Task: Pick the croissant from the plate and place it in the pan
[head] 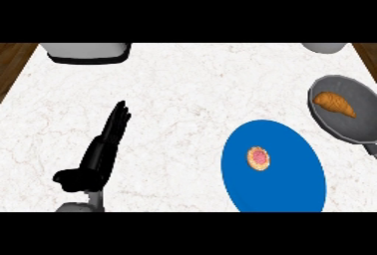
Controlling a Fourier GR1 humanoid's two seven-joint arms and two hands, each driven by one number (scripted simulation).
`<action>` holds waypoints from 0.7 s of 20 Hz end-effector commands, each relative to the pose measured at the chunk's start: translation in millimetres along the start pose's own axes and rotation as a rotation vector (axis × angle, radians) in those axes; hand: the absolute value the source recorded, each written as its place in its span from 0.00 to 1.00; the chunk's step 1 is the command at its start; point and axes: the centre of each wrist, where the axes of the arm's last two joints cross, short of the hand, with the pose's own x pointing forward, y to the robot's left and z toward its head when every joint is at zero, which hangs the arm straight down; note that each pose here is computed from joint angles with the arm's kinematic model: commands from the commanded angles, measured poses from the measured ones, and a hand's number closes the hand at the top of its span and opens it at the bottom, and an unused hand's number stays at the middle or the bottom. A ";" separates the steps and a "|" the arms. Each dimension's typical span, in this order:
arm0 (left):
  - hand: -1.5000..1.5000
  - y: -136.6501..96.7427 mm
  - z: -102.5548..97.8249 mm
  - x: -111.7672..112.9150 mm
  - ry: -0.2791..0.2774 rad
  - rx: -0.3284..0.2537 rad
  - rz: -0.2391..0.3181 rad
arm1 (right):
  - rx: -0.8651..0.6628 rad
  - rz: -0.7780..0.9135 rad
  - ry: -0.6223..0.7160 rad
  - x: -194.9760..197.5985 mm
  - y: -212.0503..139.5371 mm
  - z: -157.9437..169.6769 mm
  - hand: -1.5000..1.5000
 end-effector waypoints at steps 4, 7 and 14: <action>0.50 4.0 -0.8 0.2 0.002 0.006 -0.012 | 0.034 0.018 -0.017 -5.0 -15.6 29.3 0.00; 0.50 -12.8 16.7 4.7 0.006 0.002 0.002 | 0.049 0.038 -0.005 -9.3 -16.7 33.5 0.00; 0.50 -12.6 4.1 -2.9 0.005 -0.005 -0.005 | 0.016 0.111 0.019 -3.1 -4.5 31.5 0.00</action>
